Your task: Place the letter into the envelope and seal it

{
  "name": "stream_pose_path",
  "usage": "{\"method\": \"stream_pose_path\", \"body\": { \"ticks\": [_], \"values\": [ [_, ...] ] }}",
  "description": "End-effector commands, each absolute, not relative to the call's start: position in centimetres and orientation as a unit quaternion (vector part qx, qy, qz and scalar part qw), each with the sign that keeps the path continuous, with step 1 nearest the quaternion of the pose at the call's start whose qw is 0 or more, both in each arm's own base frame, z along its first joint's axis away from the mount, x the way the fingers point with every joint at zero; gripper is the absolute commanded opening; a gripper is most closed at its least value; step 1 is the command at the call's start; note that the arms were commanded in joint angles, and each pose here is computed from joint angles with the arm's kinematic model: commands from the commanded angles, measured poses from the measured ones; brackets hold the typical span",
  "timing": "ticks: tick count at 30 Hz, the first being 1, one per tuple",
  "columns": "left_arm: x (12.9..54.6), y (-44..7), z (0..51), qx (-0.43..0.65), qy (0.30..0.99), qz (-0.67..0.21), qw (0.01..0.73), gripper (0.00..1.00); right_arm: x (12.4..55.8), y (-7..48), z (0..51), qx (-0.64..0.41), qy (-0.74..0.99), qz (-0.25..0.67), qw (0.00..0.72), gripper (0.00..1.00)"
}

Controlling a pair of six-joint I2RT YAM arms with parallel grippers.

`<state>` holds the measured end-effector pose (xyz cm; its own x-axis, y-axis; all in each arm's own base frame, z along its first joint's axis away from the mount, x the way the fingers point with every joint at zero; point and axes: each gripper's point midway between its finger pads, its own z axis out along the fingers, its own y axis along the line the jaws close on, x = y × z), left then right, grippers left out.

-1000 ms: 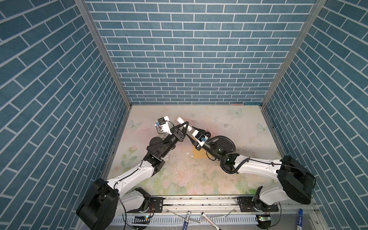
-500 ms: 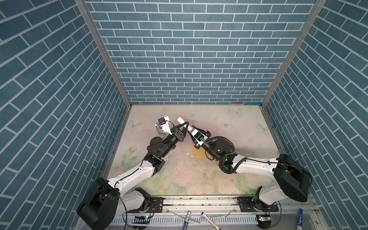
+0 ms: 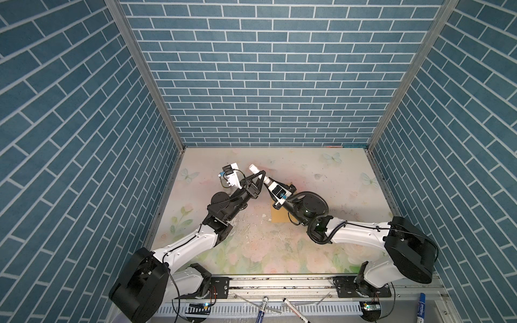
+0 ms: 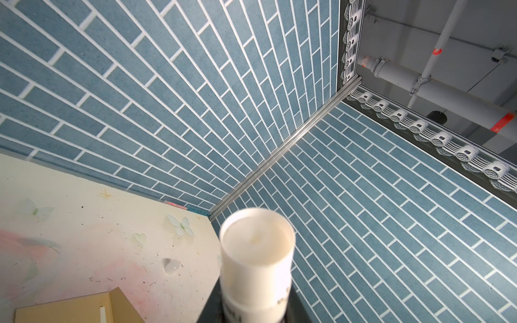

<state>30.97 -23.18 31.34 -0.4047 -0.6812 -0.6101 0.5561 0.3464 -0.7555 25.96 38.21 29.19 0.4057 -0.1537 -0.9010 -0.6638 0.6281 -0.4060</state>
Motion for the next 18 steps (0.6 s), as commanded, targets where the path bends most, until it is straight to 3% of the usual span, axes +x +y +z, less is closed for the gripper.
{"method": "stream_pose_path", "body": {
  "ticks": [1,10,18],
  "values": [
    [30.6,-23.8,32.5,-0.023,0.604,-0.577,0.549,0.00,24.9,38.2,34.1,-0.373,0.504,0.228,0.745,0.00],
    [29.6,-24.8,34.2,0.025,0.582,-0.595,0.555,0.00,25.3,36.2,35.8,-0.361,0.577,0.474,0.559,0.00],
    [29.0,-25.2,34.5,0.054,0.580,-0.590,0.559,0.00,26.5,35.3,36.3,-0.330,0.582,0.618,0.414,0.00]
  ]
}}
